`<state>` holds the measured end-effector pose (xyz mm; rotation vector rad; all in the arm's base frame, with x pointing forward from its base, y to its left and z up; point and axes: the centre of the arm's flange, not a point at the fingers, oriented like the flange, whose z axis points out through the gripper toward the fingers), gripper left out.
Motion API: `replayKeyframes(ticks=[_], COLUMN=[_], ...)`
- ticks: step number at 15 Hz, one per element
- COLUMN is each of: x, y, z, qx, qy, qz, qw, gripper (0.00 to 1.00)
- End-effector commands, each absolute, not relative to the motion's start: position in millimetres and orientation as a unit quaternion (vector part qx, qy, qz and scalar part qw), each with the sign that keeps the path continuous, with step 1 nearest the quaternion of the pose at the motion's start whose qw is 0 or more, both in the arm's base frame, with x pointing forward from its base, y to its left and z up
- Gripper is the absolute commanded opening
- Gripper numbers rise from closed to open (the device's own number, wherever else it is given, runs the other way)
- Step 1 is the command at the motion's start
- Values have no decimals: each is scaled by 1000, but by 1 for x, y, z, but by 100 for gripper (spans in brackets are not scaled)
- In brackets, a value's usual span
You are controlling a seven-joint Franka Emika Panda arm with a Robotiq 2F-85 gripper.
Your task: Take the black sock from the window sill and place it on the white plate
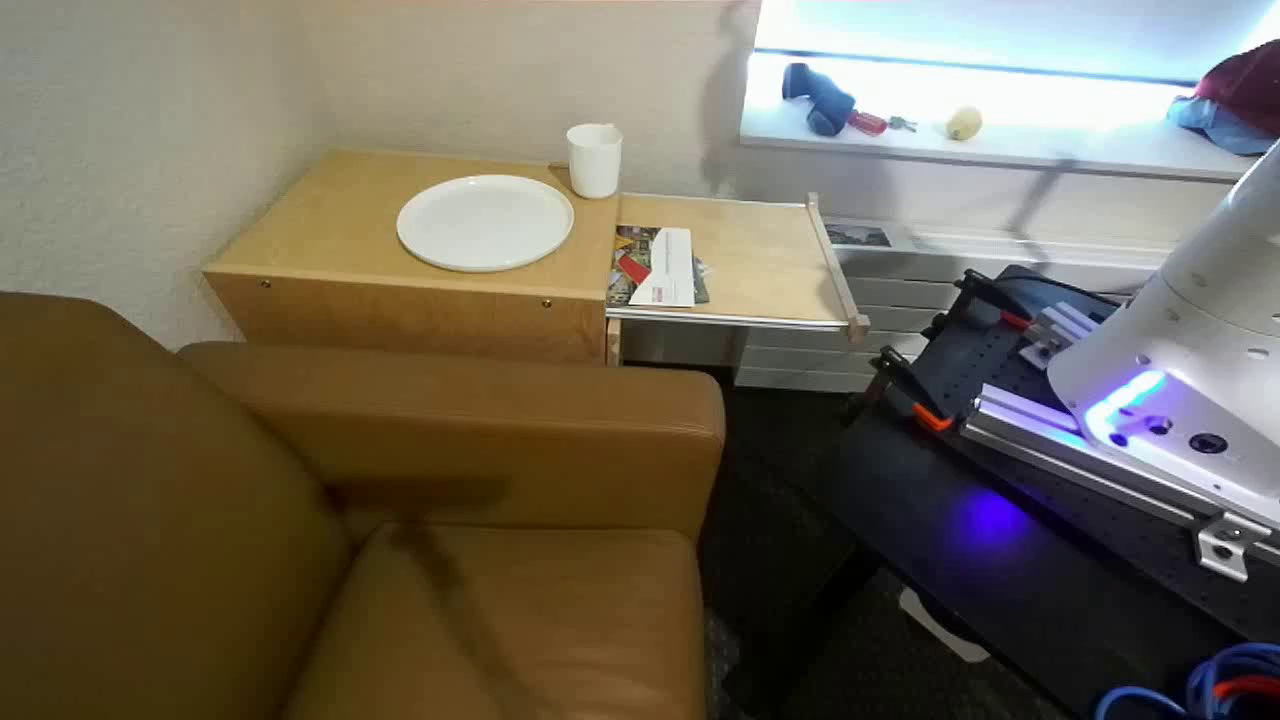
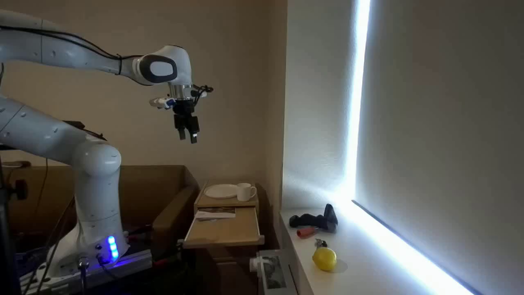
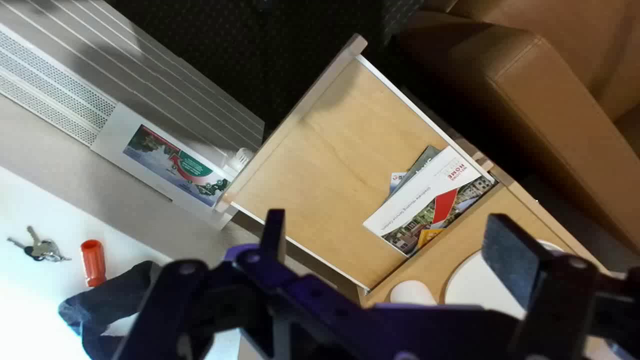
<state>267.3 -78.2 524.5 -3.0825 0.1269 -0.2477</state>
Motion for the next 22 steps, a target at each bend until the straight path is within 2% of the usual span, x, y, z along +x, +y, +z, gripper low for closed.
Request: replayKeyframes(ticks=[1, 3, 5, 13, 15, 16, 17, 20, 22], x=[267, 267, 288, 320, 335, 334, 309, 318, 343], y=[-78, -78, -102, -293, -324, -316, -301, -304, -310], z=[524, 524, 502, 443, 454, 471, 448, 451, 414], qx=[-996, -996, -992, -937, -914, -902, -919, -919, -904], qy=[41, 41, 116, 341, 396, 413, 380, 381, 423], qz=[-80, -80, -52, -20, -37, -44, -46, -45, -51], qw=[23, 23, 20, 72, 85, 117, 95, 94, 31], gripper=[100, 100, 100, 100, 100, 100, 100, 100, 100])
